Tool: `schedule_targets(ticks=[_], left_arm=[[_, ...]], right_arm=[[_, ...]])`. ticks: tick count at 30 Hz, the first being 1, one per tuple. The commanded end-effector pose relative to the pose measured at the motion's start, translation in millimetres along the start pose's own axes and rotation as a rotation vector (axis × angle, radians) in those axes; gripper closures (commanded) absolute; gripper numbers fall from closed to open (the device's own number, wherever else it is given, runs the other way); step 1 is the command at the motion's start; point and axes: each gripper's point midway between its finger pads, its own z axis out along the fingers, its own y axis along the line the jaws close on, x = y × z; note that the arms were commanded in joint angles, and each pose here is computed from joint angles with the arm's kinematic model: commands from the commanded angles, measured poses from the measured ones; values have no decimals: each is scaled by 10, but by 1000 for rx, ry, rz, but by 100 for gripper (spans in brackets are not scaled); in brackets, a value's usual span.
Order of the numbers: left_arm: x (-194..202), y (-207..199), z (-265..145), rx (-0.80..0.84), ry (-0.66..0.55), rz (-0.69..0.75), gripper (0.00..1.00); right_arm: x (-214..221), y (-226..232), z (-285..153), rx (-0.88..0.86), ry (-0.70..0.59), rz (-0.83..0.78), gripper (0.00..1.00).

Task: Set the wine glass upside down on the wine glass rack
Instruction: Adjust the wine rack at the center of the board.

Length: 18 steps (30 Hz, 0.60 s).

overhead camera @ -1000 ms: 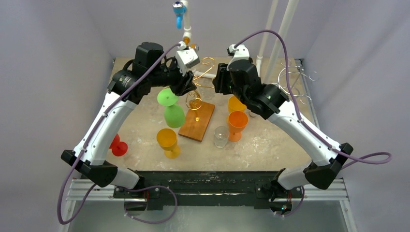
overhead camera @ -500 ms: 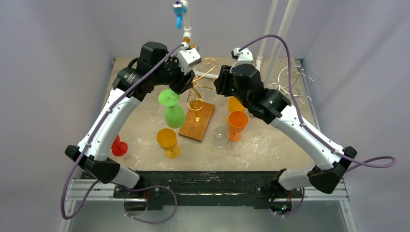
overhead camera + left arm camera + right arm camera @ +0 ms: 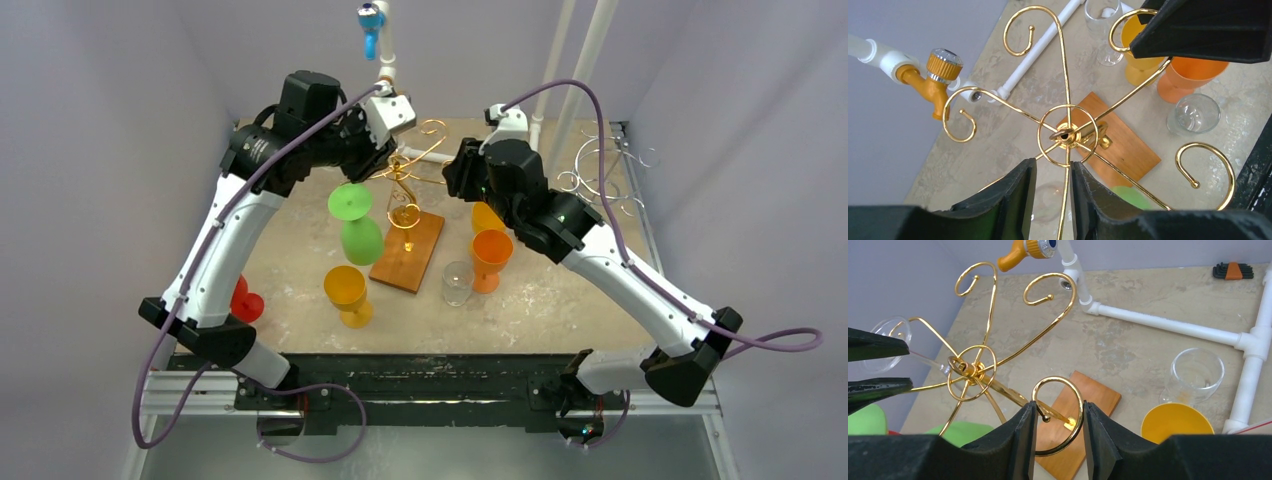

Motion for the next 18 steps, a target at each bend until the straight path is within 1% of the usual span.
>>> schedule_targets(ticks=[1,7,11,18], left_arm=[[248,-48,-80,3,118,-11,65],[449,-33,32,-7,189,-19,64],[446,11,108,-24,182,-25,65],[522,-71,159,21,213,-45,67]], right_arm=[[722,-217,81,66,228,-79,78],[716,-211,71,62,225,-73,77],[716,-198,66,54,223,-67,77],[723,-225,39,57,220,-68,76]])
